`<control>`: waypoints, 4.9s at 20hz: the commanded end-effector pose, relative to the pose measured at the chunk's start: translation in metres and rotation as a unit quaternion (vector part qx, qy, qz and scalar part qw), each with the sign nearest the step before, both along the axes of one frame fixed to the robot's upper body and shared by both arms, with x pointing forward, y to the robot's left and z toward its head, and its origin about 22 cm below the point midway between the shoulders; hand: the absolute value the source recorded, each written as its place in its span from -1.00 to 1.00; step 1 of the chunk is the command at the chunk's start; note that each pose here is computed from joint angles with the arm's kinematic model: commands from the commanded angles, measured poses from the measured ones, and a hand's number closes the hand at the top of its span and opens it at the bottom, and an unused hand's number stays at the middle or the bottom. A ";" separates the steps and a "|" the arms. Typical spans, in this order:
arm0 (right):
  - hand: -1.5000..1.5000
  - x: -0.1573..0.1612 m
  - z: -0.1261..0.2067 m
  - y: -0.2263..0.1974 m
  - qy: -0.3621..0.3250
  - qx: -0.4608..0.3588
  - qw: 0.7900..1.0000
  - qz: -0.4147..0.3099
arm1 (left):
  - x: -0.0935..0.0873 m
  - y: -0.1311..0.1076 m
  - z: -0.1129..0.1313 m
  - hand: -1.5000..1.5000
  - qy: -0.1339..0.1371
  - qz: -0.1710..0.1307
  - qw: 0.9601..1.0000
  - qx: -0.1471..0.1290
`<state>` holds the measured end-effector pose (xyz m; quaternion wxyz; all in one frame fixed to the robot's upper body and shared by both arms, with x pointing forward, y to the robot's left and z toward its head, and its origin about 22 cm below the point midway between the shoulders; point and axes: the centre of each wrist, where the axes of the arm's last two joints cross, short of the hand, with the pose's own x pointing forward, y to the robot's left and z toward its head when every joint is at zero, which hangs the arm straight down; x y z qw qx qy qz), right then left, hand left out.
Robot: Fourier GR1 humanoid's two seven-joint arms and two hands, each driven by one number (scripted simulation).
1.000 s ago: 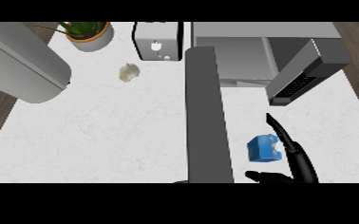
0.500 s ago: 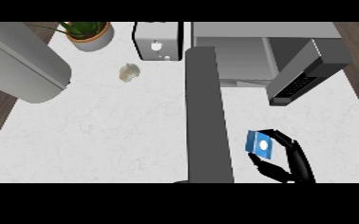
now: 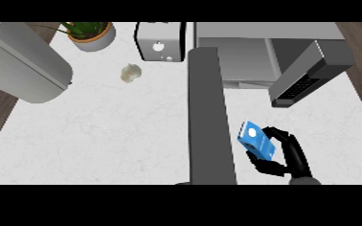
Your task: Pick up the milk, place it into the microwave and close the microwave
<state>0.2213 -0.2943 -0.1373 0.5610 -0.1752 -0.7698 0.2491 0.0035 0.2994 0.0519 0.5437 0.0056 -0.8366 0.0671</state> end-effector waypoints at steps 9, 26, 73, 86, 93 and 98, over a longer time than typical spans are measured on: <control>1.00 0.078 0.017 0.013 -0.042 0.046 0.998 0.007 | -0.001 0.002 0.006 -1.00 -0.009 -0.021 1.000 -0.009; 1.00 0.135 0.088 0.056 -0.087 0.061 0.993 0.042 | -0.002 0.026 -0.016 -1.00 0.009 -0.001 1.000 -0.012; -1.00 0.202 0.142 0.059 -0.041 0.042 0.993 -0.098 | 0.062 0.027 -0.027 -1.00 0.024 -0.093 0.995 0.017; -1.00 0.171 0.093 0.060 -0.025 0.144 0.989 -0.013 | 0.088 -0.020 -0.012 -1.00 0.017 -0.144 0.989 0.016; -1.00 0.151 0.071 0.058 0.002 0.179 0.984 0.015 | 0.100 -0.040 -0.021 -1.00 0.029 -0.159 0.986 0.034; -1.00 0.120 0.039 0.063 0.000 0.195 0.981 0.022 | 0.118 -0.061 -0.015 -1.00 0.035 -0.194 0.980 0.037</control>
